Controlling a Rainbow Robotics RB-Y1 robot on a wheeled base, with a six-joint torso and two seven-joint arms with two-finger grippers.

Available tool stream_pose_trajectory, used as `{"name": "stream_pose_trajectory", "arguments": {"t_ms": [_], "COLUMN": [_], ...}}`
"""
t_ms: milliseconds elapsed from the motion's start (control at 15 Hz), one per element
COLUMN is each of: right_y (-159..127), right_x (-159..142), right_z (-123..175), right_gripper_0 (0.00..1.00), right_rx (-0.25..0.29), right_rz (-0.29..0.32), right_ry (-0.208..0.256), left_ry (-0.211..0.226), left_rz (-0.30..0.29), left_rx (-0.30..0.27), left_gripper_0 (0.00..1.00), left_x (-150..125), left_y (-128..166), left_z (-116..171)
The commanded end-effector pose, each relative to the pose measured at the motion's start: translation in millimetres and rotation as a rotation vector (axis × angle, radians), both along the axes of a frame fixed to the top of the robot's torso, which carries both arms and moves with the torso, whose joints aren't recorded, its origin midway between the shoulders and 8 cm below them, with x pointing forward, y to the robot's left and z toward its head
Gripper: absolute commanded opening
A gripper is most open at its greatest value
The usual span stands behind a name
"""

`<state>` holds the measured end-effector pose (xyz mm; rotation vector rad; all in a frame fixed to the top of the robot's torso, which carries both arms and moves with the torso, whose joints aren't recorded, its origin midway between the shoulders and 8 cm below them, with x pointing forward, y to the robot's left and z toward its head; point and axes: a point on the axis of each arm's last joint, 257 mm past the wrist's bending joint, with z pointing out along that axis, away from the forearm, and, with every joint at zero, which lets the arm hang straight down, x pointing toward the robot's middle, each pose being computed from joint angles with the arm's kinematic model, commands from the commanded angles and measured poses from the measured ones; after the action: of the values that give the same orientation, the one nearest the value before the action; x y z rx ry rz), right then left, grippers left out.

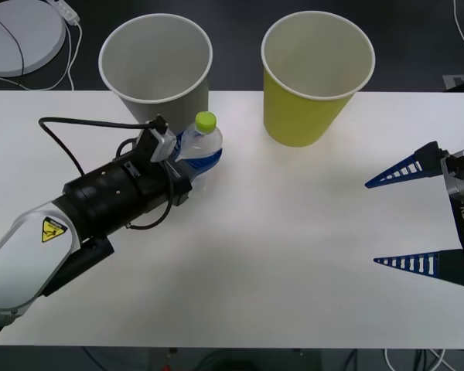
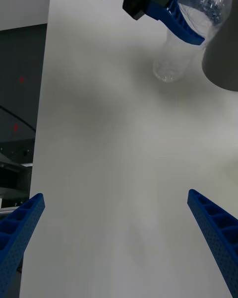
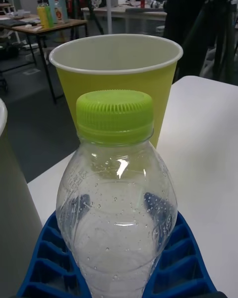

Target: Put the can into the green bin and the plastic bottle into the gray bin

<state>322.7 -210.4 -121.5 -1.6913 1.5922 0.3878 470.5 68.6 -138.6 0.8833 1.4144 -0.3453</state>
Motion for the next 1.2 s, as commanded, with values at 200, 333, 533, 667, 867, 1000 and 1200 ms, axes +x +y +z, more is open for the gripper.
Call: {"name": "stream_pose_trajectory", "arguments": {"t_ms": [200, 333, 533, 667, 867, 1000, 1200], "right_y": [0, 0, 0, 0, 0, 0, 0], "right_x": [0, 0, 0, 0, 0, 0, 0], "right_z": [0, 0, 0, 0, 0, 0, 0], "right_gripper_0": [1.0, 1.0, 1.0, 1.0, 1.0, 1.0, 1.0], "right_rx": [0.0, 0.0, 0.0, 0.0, 0.0, 0.0, 0.0], "right_rz": [0.0, 0.0, 0.0, 0.0, 0.0, 0.0, 0.0], "right_ry": [0.0, 0.0, 0.0, 0.0, 0.0, 0.0, 0.0], "left_ry": [0.019, 0.034, 0.054, 0.064, 0.101, 0.124, 0.157], "left_rz": [-0.025, -0.025, -0.008, 0.01, 0.012, 0.025, 0.011], "left_rx": [0.06, 0.076, 0.071, 0.084, 0.129, 0.165, 0.173], "left_gripper_0": [0.0, 0.0, 0.0, 0.0, 0.0, 0.0, 0.0], "left_x": [-24, -38, -53, -61, -74, -82, -95], "left_y": [24, 38, 49, 52, 63, 77, 92], "left_z": [11, 18, 26, 29, 38, 45, 54]}}
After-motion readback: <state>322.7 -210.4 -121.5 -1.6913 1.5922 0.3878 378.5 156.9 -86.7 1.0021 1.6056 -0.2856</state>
